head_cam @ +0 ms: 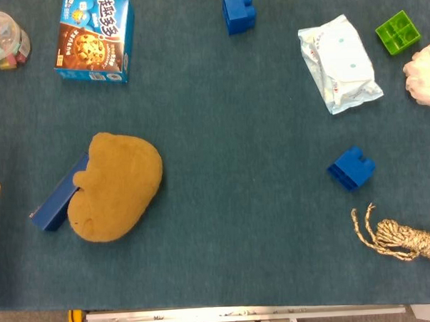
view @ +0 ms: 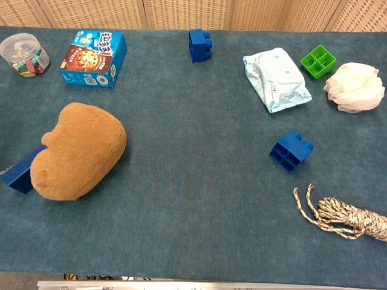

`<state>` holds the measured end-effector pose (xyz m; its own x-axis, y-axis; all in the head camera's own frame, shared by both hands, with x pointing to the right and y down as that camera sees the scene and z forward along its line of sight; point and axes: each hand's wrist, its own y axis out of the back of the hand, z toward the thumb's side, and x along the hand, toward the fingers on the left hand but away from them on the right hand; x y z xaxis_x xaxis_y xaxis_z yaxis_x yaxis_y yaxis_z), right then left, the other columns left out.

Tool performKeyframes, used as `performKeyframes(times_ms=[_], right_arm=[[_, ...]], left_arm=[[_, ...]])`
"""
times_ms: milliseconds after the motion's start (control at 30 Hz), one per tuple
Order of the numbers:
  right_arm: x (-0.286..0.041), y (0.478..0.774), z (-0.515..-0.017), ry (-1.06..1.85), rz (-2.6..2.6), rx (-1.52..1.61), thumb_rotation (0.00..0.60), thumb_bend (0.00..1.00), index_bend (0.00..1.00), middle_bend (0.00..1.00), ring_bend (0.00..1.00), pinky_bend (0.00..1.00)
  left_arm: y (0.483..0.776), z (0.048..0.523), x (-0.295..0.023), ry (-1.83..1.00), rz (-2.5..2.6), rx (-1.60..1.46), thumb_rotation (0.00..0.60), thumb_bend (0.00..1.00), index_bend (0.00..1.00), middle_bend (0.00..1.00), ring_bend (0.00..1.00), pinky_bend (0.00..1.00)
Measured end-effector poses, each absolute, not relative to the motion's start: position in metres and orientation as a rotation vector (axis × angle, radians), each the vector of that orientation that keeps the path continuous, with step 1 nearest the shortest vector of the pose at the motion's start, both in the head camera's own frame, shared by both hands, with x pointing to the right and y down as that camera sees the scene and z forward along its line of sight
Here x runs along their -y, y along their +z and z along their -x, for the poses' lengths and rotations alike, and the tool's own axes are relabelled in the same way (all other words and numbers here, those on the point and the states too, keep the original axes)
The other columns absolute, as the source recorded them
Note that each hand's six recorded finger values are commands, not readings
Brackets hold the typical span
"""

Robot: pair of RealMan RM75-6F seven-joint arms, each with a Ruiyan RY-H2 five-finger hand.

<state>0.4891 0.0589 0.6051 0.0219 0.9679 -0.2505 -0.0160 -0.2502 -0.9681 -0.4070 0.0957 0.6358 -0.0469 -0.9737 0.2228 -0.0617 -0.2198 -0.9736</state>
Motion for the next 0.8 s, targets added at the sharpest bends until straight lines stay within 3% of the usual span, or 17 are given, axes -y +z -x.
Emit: performKeyframes(times_ms=[433,800], right_arm=[[-0.054,0.598,-0.485,1.351,1.396,1.056,0.6,0.16,0.3,0.41,0.29,0.24],[-0.034,0.578,-0.475,1.315,1.364,1.039,0.6,0.16,0.3,0.41,0.29,0.24]], left_arm=[[0.632,0.403,-0.089,-1.342,1.447,-1.188,0.6,0.19,0.16,0.12,0.08,0.03],[0.633,0.378,-0.057,-1.17,1.671,-1.191,0.583,0.19,0.16,0.12,0.08,0.03]])
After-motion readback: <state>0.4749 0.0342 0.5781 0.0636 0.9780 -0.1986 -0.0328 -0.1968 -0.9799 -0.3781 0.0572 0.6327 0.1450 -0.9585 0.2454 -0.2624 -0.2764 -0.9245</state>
